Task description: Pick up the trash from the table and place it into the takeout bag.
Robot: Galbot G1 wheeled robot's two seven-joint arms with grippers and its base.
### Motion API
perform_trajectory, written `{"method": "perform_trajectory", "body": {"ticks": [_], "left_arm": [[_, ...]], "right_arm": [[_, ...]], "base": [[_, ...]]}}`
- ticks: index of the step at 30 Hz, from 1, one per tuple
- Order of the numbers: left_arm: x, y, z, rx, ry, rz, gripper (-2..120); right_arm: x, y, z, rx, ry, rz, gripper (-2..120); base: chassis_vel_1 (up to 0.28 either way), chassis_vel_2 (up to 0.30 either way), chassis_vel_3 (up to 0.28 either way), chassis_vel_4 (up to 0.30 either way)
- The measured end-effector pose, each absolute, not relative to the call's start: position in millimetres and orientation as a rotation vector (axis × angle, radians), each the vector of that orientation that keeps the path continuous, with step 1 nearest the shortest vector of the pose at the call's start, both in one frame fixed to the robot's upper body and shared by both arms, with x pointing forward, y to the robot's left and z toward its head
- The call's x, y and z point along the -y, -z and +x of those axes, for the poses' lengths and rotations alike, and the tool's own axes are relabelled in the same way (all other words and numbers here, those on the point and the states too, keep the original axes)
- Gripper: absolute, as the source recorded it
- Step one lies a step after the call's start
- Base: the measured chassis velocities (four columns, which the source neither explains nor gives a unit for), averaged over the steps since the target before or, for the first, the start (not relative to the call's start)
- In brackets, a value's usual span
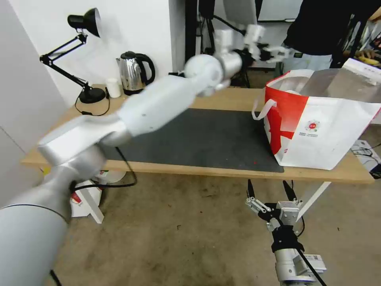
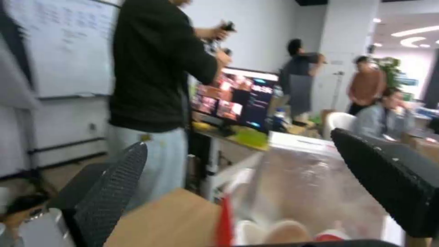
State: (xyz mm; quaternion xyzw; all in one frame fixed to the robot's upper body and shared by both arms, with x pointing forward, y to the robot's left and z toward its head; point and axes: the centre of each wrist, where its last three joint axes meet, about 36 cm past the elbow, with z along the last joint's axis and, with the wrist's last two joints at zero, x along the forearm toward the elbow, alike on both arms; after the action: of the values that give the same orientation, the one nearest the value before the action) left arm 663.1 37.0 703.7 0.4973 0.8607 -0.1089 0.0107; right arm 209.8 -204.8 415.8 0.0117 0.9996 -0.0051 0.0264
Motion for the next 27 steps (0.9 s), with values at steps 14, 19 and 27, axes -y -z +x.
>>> {"method": "perform_trajectory", "body": {"ticks": [14, 19, 27], "left_arm": [[-225, -687, 601, -2.740, 0.398, 1.246, 100], [-283, -663, 550, -2.755, 0.427, 1.138, 100], [-328, -625, 479, -2.763, 0.399, 1.013, 100]], "right_arm": [[205, -416, 210, -3.089, 0.016, 0.036, 100], [205, -416, 210, -3.089, 0.016, 0.036, 100], [205, -416, 210, -3.088, 0.016, 0.036, 100]], "base": [[0.000, 0.000, 0.000, 0.000], [0.000, 0.000, 0.000, 0.000], [0.000, 0.000, 0.000, 0.000]]}}
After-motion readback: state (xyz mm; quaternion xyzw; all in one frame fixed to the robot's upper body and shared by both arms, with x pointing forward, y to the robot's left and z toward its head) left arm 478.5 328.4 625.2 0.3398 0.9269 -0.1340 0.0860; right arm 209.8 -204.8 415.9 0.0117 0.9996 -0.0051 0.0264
